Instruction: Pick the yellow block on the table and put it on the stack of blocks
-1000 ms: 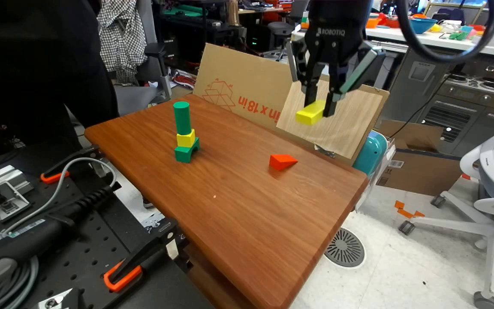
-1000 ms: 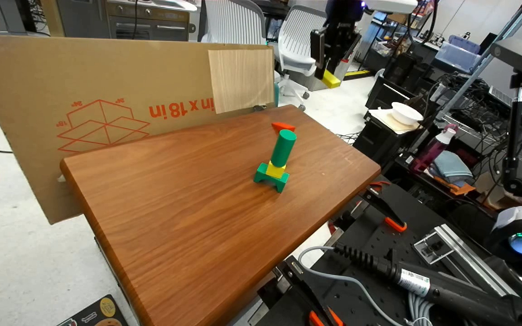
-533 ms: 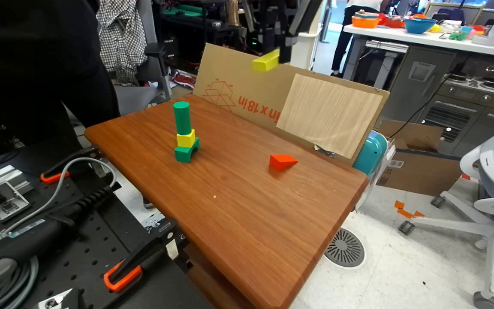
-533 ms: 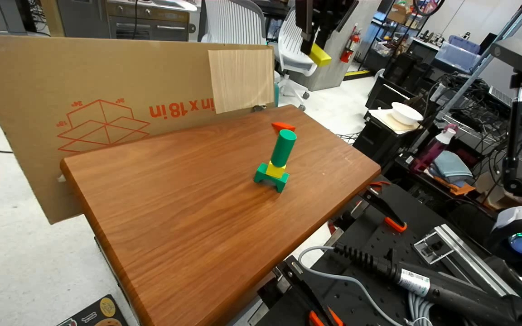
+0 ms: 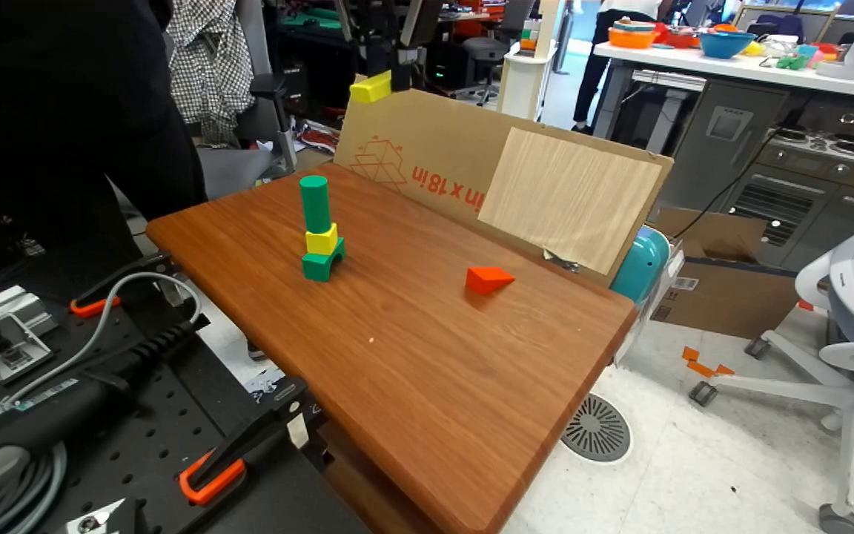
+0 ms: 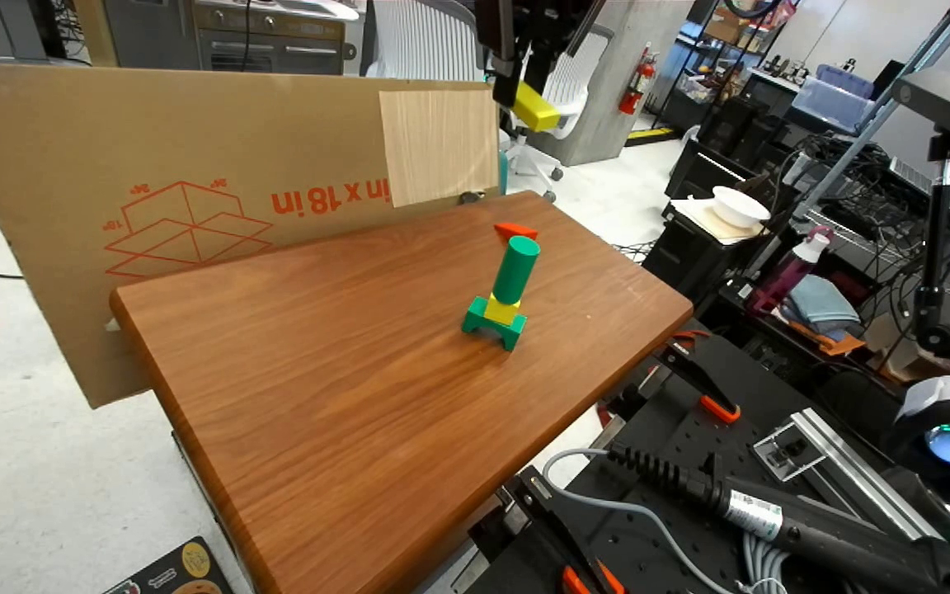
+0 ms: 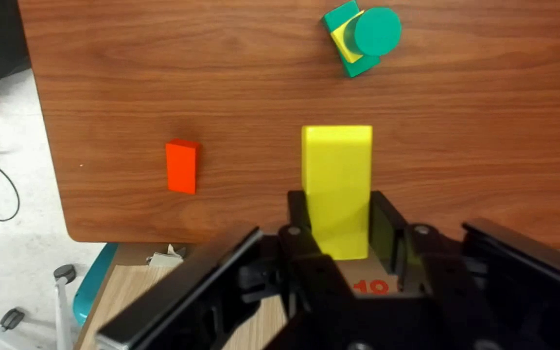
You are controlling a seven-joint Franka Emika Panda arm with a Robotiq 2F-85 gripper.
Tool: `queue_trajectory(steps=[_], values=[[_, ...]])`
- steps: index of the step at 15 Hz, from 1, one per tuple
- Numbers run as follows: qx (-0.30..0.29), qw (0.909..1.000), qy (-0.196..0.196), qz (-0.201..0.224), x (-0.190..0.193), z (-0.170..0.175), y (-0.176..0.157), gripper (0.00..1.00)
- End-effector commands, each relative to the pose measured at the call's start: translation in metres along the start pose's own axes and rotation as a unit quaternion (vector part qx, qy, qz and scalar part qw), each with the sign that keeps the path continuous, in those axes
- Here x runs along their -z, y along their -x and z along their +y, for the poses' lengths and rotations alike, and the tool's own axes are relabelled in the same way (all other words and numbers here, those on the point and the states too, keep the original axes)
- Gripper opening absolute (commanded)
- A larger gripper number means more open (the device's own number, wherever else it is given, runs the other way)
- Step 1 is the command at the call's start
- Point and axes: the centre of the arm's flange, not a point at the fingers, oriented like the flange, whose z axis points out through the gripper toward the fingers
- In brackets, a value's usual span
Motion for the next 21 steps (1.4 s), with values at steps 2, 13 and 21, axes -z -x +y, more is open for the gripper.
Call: queue_trajectory(steps=[2, 13, 21], values=[[0.017, 0.9992, -0.03, -0.021, -0.015, -0.018, 0.025, 0.09], [0.031, 0.9962, -0.039, -0.071, -0.058, -0.023, 0.058, 0.09], [0.025, 0.9961, -0.026, -0.08, -0.077, -0.029, 0.048, 0.09]])
